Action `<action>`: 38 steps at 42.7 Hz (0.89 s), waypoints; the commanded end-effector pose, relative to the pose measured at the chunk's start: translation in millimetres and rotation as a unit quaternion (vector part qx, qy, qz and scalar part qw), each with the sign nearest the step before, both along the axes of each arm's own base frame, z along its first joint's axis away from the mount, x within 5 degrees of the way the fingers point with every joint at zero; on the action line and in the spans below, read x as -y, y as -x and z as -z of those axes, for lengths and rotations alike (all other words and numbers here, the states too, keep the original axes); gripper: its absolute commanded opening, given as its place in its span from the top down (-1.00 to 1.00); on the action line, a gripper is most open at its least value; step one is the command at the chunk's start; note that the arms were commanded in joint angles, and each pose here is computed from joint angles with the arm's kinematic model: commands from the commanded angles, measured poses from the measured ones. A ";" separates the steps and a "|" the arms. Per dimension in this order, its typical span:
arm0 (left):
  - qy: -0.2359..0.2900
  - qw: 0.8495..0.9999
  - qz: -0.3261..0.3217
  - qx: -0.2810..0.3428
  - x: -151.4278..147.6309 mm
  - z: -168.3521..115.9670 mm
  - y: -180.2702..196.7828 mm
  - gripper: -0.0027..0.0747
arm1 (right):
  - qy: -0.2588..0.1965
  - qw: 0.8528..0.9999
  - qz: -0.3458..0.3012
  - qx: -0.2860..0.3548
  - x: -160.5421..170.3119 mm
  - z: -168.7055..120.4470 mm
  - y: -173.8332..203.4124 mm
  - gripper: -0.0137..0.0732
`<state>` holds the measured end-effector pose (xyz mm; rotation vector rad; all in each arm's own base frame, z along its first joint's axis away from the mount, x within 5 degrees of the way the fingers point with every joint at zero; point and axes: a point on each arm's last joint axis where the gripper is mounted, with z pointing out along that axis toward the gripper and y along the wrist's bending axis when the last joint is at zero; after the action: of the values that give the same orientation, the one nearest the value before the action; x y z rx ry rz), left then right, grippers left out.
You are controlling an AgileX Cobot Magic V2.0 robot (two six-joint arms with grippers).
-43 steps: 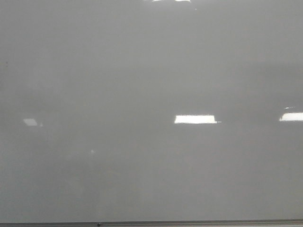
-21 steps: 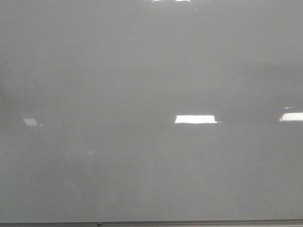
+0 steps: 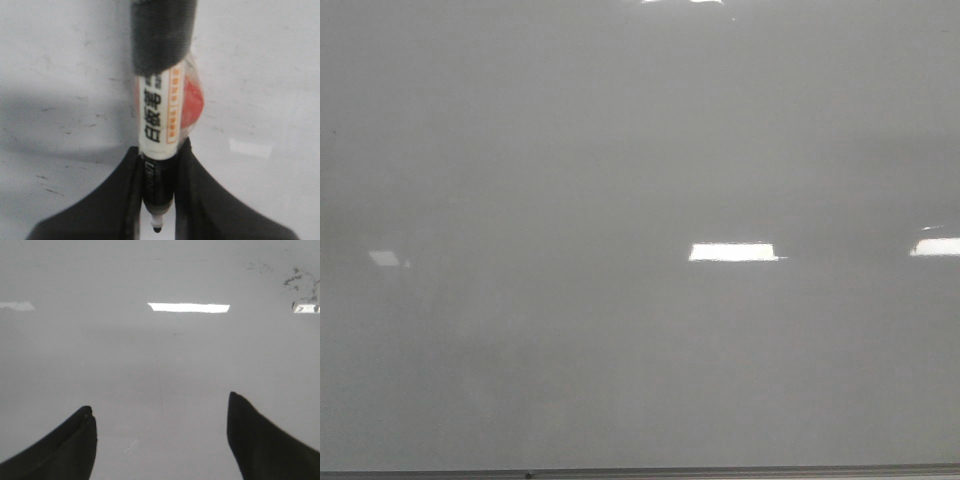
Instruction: Write number 7 on whiteboard
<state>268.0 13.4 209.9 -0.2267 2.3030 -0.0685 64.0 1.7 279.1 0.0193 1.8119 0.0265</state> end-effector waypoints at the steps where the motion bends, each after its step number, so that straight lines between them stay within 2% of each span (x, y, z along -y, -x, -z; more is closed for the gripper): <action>1: -0.003 1.000 0.013 0.029 2.1 -33.1 4.7 0.98 | -0.002 0.999 0.002 0.041 0.4 -15.1 -2.3 -0.61; 5: 0.000 0.999 0.044 -0.027 6.8 -45.6 12.1 0.98 | -0.005 1.000 0.001 0.031 0.1 -14.3 -3.0 -0.61; 9: -0.013 0.989 0.112 -0.097 18.0 -57.4 16.2 0.98 | -0.010 1.000 -0.002 0.009 -0.4 -14.0 -8.2 -0.61; 12: -0.033 0.972 0.185 -0.139 33.0 -66.0 20.3 0.98 | -0.016 1.000 -0.007 -0.011 -1.2 -15.5 -14.8 -0.61; 15: -0.064 0.952 0.262 -0.146 49.5 -76.7 22.5 0.98 | -0.015 0.999 -0.018 -0.037 -2.9 -16.3 -24.2 -0.61; 19: -0.112 0.913 0.368 -0.137 75.7 -85.8 27.9 0.98 | -0.004 0.996 -0.047 -0.075 -7.9 -17.2 -36.7 -0.61; 21: -0.139 0.885 0.427 -0.125 92.2 -87.9 32.5 0.98 | 0.009 0.993 -0.071 -0.092 -12.4 -17.8 -42.7 -0.61; 22: -0.146 0.876 0.444 -0.121 97.0 -89.4 33.9 0.98 | 0.015 0.991 -0.083 -0.101 -14.9 -18.3 -45.7 -0.61; 25: -0.180 0.828 0.521 -0.104 119.7 -91.3 43.7 0.98 | 0.034 0.984 -0.124 -0.125 -23.8 -22.1 -53.0 -0.61; 28: -0.197 0.793 0.569 -0.089 137.5 -92.5 52.7 0.98 | 0.055 0.973 -0.168 -0.145 -34.8 -26.1 -60.3 -0.61; 30: -0.205 0.772 0.597 -0.081 149.1 -92.5 59.8 0.98 | 0.071 0.963 -0.208 -0.155 -44.7 -31.1 -63.6 -0.61; 34: -0.217 0.741 0.633 -0.061 165.7 -93.9 71.4 0.98 | 0.093 0.942 -0.282 -0.157 -65.9 -44.1 -67.8 -0.61; 37: -0.230 0.714 0.661 -0.036 176.1 -97.2 80.4 0.98 | 0.110 0.918 -0.349 -0.153 -84.4 -56.0 -66.7 -0.61; 38: -0.233 0.709 0.665 -0.025 178.3 -99.4 83.0 0.98 | 0.115 0.908 -0.372 -0.155 -91.4 -57.6 -66.4 -0.61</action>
<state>193.7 -154.9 286.9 1.7062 2.1223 -0.1989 127.7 74.7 313.9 -0.7606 2.1381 0.2999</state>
